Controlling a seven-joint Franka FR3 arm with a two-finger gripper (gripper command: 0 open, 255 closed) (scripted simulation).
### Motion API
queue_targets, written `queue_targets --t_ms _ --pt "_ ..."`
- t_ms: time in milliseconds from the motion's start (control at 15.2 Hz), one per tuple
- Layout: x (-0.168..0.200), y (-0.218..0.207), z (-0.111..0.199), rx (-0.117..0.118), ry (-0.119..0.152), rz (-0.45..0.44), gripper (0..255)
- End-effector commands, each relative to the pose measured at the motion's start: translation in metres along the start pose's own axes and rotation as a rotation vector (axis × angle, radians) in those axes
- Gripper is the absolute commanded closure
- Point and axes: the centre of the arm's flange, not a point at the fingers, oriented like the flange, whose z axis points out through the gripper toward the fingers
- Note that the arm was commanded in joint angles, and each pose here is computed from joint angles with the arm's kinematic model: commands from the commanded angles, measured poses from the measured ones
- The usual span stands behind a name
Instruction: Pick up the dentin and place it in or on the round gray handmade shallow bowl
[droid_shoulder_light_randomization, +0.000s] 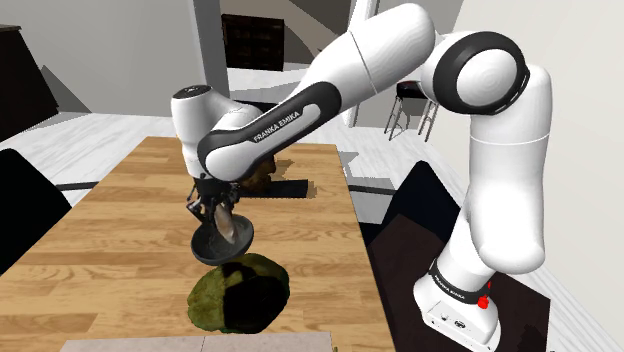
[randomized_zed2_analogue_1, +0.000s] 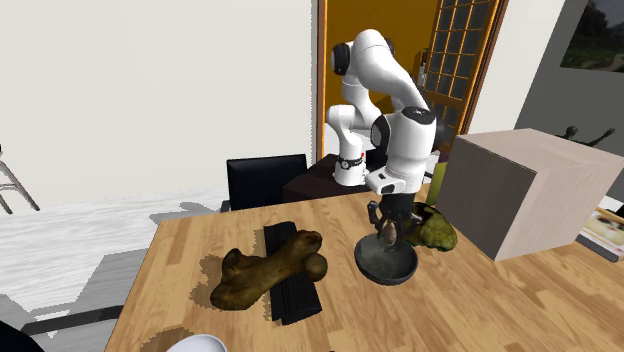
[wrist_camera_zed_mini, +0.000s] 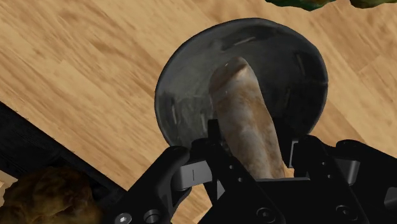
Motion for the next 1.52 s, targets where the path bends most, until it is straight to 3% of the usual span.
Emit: queue_targets --t_ms 0,396,858,924,1254,1452 --pt "0.000 0.000 0.010 0.000 0.001 0.000 255" --pt "0.000 -0.001 0.042 0.000 0.001 0.000 255" --pt "0.000 -0.001 0.042 0.000 0.001 0.000 255" --pt "-0.001 -0.001 0.042 0.000 0.001 0.000 0" --pt "0.000 -0.001 0.042 0.000 0.001 0.000 0" --pt "-0.001 -0.001 0.002 0.000 0.001 0.000 0"
